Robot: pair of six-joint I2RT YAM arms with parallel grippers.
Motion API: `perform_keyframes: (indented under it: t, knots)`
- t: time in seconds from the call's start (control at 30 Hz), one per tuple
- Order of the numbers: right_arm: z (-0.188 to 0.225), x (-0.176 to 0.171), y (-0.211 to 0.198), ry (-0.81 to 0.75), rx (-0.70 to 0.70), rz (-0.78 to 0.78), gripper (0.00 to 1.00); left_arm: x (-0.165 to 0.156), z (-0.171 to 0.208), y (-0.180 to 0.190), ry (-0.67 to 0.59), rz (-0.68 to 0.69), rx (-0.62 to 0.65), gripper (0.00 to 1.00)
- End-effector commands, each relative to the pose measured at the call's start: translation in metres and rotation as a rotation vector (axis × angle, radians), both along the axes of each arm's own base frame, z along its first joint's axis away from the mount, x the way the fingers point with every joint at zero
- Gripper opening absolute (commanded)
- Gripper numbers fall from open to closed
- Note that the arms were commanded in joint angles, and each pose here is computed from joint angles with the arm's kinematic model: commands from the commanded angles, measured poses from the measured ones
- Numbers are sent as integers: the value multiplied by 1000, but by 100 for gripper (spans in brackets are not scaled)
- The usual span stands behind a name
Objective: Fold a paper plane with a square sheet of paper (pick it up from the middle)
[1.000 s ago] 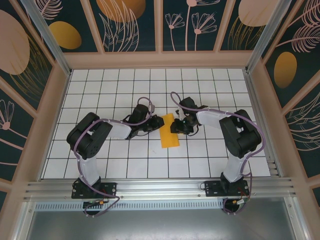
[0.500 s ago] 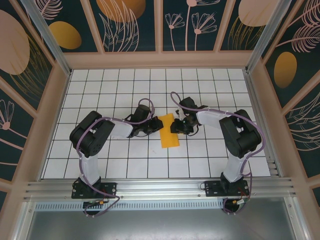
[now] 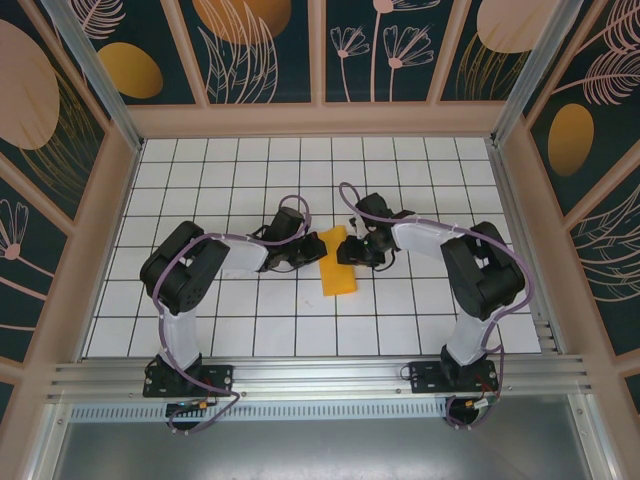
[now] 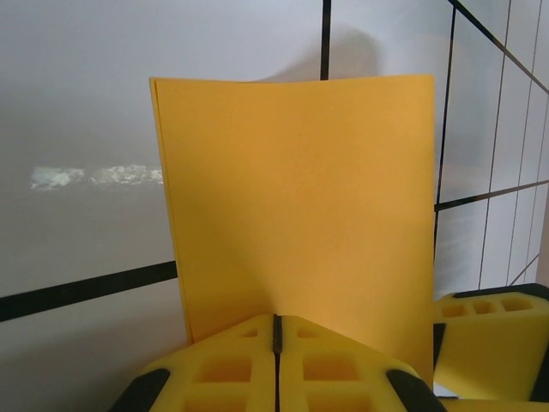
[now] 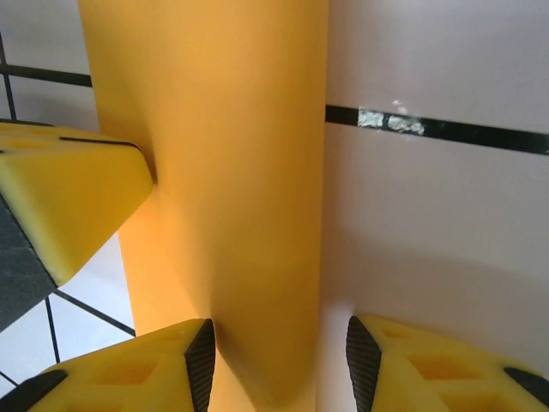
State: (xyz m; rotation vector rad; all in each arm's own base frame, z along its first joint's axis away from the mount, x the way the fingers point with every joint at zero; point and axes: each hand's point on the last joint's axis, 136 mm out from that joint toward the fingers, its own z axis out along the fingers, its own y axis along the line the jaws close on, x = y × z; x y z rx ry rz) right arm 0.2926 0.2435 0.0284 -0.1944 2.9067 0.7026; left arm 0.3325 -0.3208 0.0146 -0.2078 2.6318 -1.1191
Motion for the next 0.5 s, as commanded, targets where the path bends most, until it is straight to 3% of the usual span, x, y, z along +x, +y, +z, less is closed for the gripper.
perform_keyframes:
  t: [0.0, 0.3, 0.47]
  knots:
    - [31, 16, 1, -100, 19, -35, 48, -18, -51, 25, 99, 13, 166, 7]
    - [40, -1, 28, -45, 207, 40, 32, -20, -58, 28, 113, 12, 192, 7]
    - [19, -9, 28, 10, 199, 46, 22, -21, -63, 31, 120, 18, 209, 6]
